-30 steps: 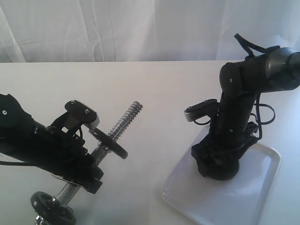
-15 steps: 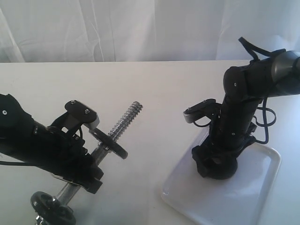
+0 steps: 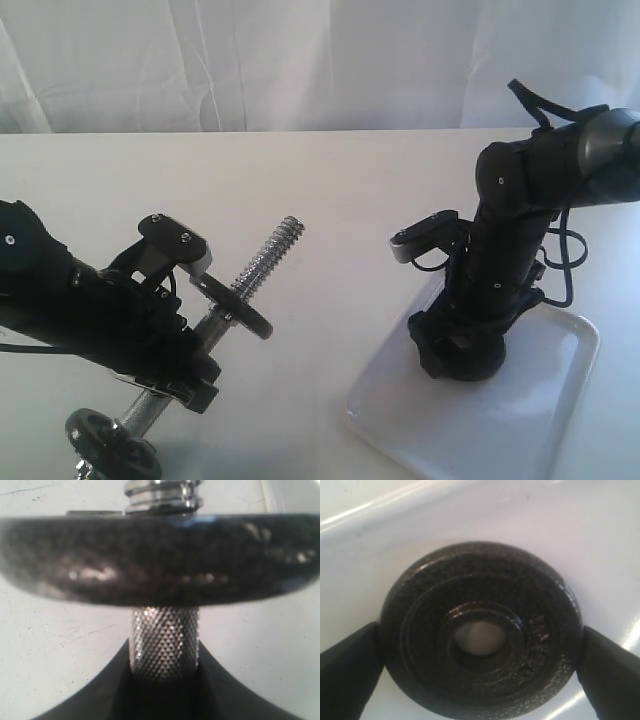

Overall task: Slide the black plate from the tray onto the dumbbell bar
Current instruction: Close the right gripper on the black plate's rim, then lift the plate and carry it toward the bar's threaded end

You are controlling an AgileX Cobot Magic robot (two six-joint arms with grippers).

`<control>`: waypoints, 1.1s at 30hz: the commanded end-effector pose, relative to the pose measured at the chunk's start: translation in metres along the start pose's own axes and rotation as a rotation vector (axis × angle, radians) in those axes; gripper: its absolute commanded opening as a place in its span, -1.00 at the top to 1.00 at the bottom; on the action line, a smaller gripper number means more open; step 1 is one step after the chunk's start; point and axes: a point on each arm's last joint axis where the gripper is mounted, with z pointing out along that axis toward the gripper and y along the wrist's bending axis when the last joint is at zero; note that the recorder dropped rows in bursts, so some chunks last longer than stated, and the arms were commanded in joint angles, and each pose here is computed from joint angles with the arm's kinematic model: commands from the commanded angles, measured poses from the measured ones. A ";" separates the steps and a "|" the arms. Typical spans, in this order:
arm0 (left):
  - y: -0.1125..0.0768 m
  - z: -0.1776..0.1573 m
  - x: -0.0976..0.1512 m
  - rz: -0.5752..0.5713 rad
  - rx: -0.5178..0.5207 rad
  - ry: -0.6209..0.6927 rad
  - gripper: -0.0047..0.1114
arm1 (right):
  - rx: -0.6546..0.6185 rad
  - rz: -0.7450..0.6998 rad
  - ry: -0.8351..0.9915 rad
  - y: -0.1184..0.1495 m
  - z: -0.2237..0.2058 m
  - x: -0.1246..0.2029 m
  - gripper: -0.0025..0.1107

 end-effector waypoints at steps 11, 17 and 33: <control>-0.002 -0.018 -0.018 -0.036 -0.017 -0.128 0.92 | -0.051 0.023 0.052 0.006 0.037 0.006 -0.89; -0.002 -0.018 -0.018 -0.036 -0.017 -0.128 0.92 | -0.057 0.024 0.066 0.007 0.038 0.007 -0.87; -0.002 -0.018 -0.018 -0.036 -0.017 -0.128 0.92 | -0.117 0.155 0.300 0.009 0.032 0.009 0.96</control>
